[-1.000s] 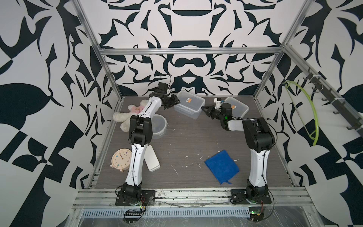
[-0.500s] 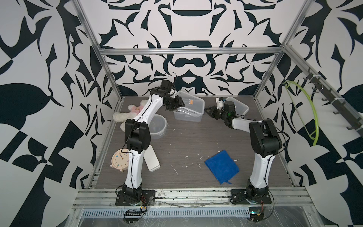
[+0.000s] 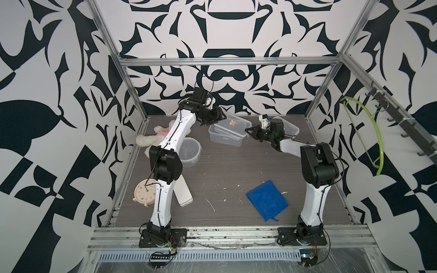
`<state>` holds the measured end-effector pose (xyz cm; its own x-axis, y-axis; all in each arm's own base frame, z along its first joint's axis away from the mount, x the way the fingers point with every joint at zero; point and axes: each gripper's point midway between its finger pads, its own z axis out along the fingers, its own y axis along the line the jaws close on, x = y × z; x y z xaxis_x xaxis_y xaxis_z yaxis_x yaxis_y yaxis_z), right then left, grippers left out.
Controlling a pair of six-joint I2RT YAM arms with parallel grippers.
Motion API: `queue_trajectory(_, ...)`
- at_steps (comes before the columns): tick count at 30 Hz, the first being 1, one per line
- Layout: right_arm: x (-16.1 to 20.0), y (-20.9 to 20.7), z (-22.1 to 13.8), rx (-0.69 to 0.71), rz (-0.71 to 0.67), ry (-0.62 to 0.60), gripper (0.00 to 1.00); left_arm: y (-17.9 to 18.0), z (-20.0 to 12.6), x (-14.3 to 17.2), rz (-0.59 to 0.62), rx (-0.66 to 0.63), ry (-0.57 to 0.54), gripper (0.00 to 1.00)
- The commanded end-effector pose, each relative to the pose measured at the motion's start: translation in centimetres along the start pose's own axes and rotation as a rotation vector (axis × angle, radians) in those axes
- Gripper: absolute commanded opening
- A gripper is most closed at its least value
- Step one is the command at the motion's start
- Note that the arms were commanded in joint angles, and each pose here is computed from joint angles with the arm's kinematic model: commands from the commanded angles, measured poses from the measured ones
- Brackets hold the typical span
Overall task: Wipe the insides of the lunch boxes
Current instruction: Open the lid of the lunch box.
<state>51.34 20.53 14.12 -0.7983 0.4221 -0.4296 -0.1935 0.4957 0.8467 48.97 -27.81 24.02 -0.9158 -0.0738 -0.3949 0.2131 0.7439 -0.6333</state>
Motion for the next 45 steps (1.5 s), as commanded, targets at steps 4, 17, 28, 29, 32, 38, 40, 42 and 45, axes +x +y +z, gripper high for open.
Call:
queue_trajectory(4, -1.3, 2.0, 0.5, -0.066, -0.029, -0.001, 0.07, 0.2, 0.6, 0.2, -0.007, 0.002, 0.018, 0.62)
queue_trajectory(17, -2.2, 5.2, -2.2, -0.01, -0.148, -0.016, 0.18, -4.6, 0.7, -7.3, 0.001, 0.213, -0.226, 0.66)
queue_trajectory(28, -2.5, 5.6, -3.0, -0.008, -0.162, -0.042, 0.25, 1.5, 11.5, -4.0, -0.152, 0.195, -0.063, 0.62)
queue_trajectory(29, -2.7, 5.5, -3.4, 0.004, -0.163, -0.052, 0.28, 1.8, 11.8, -3.8, -0.155, 0.189, -0.06, 0.62)
queue_trajectory(32, -3.3, 4.3, -5.1, 0.068, -0.164, -0.093, 0.45, 2.5, 12.3, -3.2, -0.159, 0.17, -0.048, 0.62)
queue_trajectory(38, -3.0, 0.3, -5.5, 0.127, -0.089, -0.092, 0.98, 4.3, 13.4, -1.5, -0.179, 0.13, -0.003, 0.61)
queue_trajectory(40, -3.0, -1.0, -4.8, 0.104, -0.047, -0.093, 0.99, 4.5, 13.5, -1.2, -0.184, 0.126, 0.003, 0.6)
queue_trajectory(42, -3.0, -2.0, -3.9, 0.066, 0.001, -0.091, 0.99, 4.8, 13.7, -0.9, -0.186, 0.121, 0.01, 0.6)
queue_trajectory(45, -3.5, -2.9, -2.7, -0.004, 0.052, -0.11, 0.99, 4.9, 13.6, -0.8, -0.183, 0.114, 0.011, 0.6)
